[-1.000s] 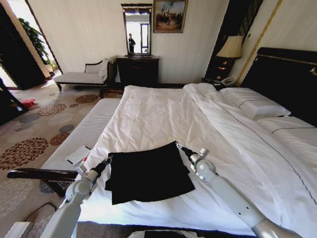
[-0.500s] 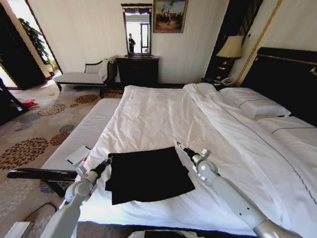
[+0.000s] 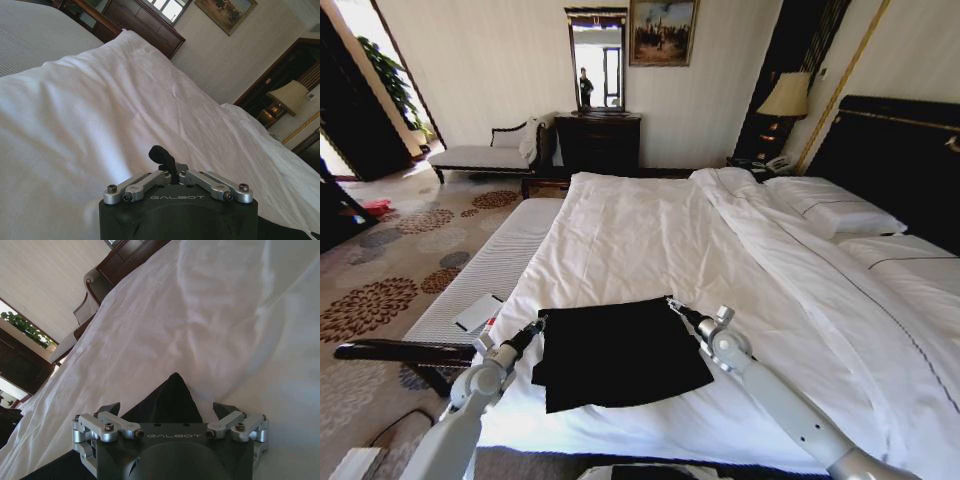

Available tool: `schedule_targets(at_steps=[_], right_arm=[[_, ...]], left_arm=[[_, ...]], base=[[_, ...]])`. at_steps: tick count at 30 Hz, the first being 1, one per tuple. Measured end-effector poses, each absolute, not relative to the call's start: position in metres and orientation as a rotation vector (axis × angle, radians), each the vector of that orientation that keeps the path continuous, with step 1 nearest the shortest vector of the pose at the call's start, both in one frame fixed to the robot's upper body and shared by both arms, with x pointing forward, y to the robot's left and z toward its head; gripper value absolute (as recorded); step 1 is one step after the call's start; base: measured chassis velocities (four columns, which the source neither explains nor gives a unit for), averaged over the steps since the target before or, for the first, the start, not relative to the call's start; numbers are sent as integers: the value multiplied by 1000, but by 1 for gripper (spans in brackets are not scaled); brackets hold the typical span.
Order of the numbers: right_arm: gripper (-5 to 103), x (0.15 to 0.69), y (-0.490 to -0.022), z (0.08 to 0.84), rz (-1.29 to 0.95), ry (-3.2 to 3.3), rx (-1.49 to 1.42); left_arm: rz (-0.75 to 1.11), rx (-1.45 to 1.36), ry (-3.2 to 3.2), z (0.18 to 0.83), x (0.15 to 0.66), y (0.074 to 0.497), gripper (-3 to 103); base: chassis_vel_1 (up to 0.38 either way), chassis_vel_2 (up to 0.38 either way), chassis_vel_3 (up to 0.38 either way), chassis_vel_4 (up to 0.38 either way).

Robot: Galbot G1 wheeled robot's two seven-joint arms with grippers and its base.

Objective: Fold the clothes on the bed.

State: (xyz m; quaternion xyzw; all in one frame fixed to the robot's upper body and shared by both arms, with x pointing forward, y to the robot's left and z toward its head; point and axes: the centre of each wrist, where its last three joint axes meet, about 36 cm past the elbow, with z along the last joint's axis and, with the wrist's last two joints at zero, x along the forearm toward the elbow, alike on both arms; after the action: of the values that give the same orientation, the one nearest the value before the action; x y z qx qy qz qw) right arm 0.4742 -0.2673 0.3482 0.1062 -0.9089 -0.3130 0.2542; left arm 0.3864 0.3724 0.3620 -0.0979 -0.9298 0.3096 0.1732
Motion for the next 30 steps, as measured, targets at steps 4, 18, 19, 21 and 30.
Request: schedule_targets(at_steps=[4, 18, 19, 21, 30], right_arm=[[101, 479, -266, 346, -856, -2468, 297], [53, 482, -263, 346, -886, -2482, 367], [47, 482, -263, 346, -886, -2484, 371], [41, 481, -264, 346, -886, -2486, 372], [10, 479, -269, 344, -877, -2529, 412]], left_arm=[[879, -277, -2638, 362, 386, 372, 1], [877, -272, -2647, 364, 387, 375, 1], [877, -272, -2648, 364, 387, 375, 1], [877, -273, -2649, 364, 387, 375, 1], [879, -282, -2661, 368, 390, 373, 1]], base=[[0, 0, 0, 0], [0, 0, 0, 0], [0, 0, 0, 0], [0, 0, 0, 0], [0, 0, 0, 0]])
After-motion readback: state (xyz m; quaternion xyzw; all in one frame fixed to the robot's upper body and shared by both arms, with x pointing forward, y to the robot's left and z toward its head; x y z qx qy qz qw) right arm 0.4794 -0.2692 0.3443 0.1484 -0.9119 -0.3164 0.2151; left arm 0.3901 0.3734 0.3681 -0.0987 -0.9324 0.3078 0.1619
